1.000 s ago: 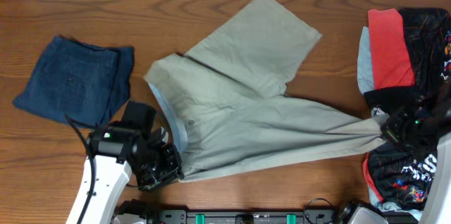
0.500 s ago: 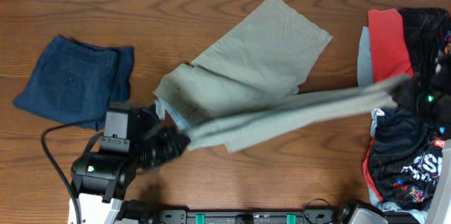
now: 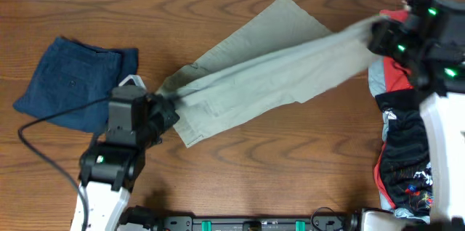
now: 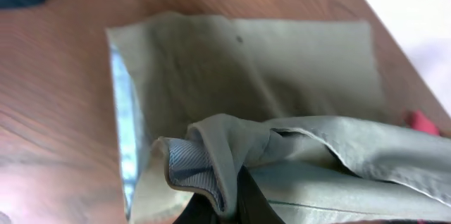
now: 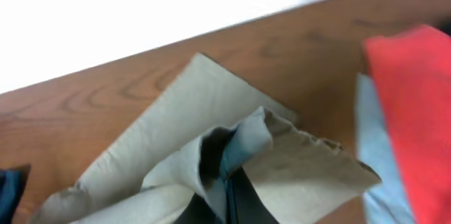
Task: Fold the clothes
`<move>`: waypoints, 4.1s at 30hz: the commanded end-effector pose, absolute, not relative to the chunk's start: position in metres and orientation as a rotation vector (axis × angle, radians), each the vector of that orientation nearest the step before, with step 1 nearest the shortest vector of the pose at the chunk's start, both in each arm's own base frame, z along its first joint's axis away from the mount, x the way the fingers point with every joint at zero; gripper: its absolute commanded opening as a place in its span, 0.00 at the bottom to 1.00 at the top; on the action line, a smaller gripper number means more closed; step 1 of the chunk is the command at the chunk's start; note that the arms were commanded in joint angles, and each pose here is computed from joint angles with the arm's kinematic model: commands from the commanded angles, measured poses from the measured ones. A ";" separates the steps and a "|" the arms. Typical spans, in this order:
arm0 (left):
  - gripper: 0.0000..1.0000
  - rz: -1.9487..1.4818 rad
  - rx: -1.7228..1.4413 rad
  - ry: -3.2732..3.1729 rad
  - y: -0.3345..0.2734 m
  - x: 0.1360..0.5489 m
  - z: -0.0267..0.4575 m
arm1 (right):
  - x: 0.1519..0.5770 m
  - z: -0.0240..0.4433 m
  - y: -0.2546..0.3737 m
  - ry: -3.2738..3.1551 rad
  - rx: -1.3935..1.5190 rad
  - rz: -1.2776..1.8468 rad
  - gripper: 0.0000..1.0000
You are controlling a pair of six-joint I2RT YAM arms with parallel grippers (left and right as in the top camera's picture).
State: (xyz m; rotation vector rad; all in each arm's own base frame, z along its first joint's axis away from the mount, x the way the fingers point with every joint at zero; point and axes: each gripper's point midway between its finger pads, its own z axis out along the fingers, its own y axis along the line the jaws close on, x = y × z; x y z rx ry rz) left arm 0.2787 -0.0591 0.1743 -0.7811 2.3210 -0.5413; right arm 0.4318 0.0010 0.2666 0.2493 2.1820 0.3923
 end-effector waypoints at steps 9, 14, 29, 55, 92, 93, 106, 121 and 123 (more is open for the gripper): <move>0.08 -0.165 -0.958 2.250 -0.011 0.340 0.123 | 0.521 0.185 0.066 2.177 0.175 0.465 0.05; 0.66 -0.135 -0.995 2.317 -0.008 0.350 0.088 | 0.543 0.134 0.091 2.204 0.158 0.513 0.99; 0.99 -0.076 -1.068 2.579 -0.012 0.299 0.045 | 0.486 0.053 0.052 2.579 0.250 0.337 0.99; 0.06 -0.341 -0.658 2.807 -0.057 0.302 0.028 | 0.435 0.138 0.087 2.571 -0.007 0.472 0.01; 0.06 -0.597 -0.468 2.325 -0.069 0.298 0.245 | 0.270 0.023 0.376 2.795 -0.900 0.929 0.14; 0.06 -0.594 -0.463 2.331 -0.069 0.297 0.244 | 0.282 0.031 0.369 2.782 -0.862 0.910 0.14; 0.06 -0.589 -0.461 2.345 -0.069 0.297 0.240 | 0.384 0.049 0.199 2.874 -0.335 0.557 0.11; 0.06 -0.824 -0.470 2.381 -0.112 0.329 0.225 | 0.365 -0.014 0.150 3.098 -0.278 0.258 0.08; 0.06 -0.853 -0.464 2.386 -0.124 0.334 0.222 | 0.360 -0.019 0.148 3.127 -0.278 0.246 0.07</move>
